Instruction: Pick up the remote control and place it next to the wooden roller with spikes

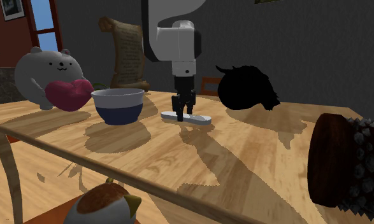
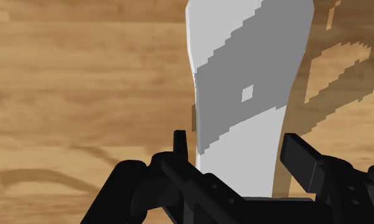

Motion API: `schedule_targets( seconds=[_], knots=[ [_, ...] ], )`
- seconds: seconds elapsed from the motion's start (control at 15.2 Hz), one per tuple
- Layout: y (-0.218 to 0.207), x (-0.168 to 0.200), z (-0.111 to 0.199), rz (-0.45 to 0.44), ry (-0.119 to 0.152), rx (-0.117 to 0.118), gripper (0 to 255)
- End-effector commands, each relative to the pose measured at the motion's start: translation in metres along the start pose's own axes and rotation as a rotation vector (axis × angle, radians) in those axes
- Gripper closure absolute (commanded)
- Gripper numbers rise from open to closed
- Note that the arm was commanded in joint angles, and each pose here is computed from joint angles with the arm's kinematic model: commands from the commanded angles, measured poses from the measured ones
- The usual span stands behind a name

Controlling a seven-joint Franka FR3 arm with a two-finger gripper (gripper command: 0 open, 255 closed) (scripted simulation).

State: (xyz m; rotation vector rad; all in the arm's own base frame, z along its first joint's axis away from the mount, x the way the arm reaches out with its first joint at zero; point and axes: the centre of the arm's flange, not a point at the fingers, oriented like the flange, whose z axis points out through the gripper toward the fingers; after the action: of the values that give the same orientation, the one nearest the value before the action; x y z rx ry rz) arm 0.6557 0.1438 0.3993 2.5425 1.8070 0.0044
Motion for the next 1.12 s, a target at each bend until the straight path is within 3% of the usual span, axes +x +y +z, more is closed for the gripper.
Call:
schedule_targets(
  seconds=[0.0,0.46,1.06],
  knots=[
    [0.0,0.0,0.0,0.0,0.0,0.0,255],
    [0.0,0.0,0.0,0.0,0.0,0.0,255],
    [0.001,0.0,-0.047,0.0,0.0,0.0,255]
  ],
)
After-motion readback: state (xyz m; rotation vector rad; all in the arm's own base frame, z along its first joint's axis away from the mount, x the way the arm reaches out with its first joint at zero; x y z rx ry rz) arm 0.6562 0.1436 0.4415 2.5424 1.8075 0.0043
